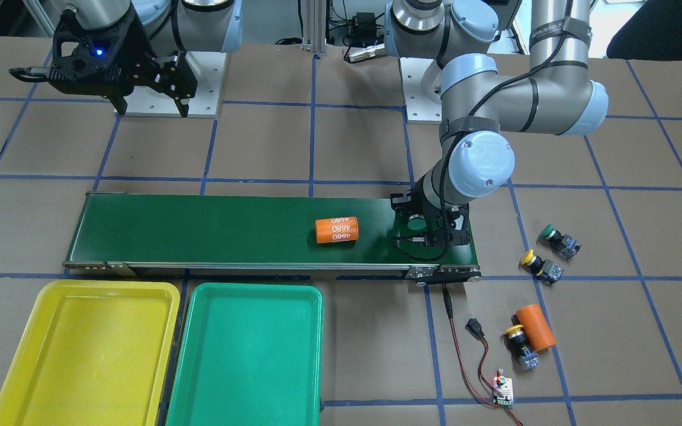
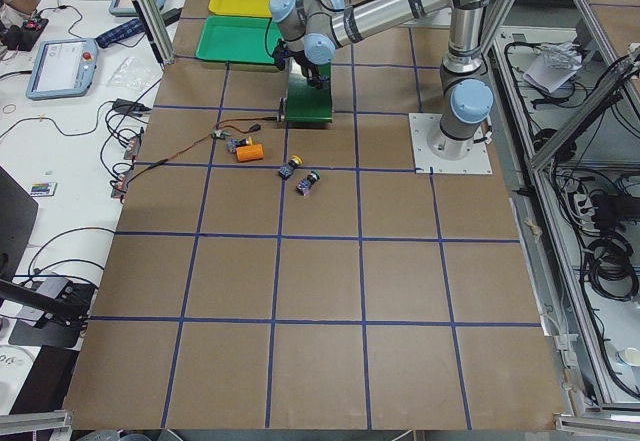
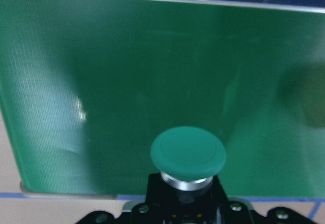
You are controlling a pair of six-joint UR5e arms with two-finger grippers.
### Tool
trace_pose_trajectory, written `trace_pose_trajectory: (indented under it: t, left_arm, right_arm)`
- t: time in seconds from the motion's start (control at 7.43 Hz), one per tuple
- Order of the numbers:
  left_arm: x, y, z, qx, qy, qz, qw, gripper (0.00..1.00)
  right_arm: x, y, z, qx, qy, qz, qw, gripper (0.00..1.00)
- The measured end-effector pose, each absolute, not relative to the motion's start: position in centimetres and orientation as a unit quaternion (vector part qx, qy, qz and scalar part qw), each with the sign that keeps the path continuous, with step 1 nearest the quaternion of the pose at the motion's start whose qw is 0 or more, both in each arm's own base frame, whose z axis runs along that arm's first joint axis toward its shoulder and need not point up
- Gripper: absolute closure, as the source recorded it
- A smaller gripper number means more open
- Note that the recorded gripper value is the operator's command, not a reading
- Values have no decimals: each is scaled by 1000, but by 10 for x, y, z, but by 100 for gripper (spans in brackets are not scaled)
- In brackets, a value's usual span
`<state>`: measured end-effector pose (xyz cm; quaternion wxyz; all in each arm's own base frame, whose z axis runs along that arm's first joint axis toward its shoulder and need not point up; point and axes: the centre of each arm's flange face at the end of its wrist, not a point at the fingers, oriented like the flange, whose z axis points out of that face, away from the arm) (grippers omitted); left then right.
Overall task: Sort buttons by color to trays
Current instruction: 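Place the green-capped button on the conveyor belt with the left gripper, then return the left gripper to the pile while the right arm lowers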
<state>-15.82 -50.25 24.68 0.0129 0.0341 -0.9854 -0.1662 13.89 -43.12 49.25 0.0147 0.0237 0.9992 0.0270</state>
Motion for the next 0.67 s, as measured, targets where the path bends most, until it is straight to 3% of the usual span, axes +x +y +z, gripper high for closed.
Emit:
trace_pose_trajectory:
  t: [0.67]
  left_arm:
    - [-147,-537,286,39,-992,-115,10,0]
  right_arm:
    - [137,-434,493,29,999,21,15,0]
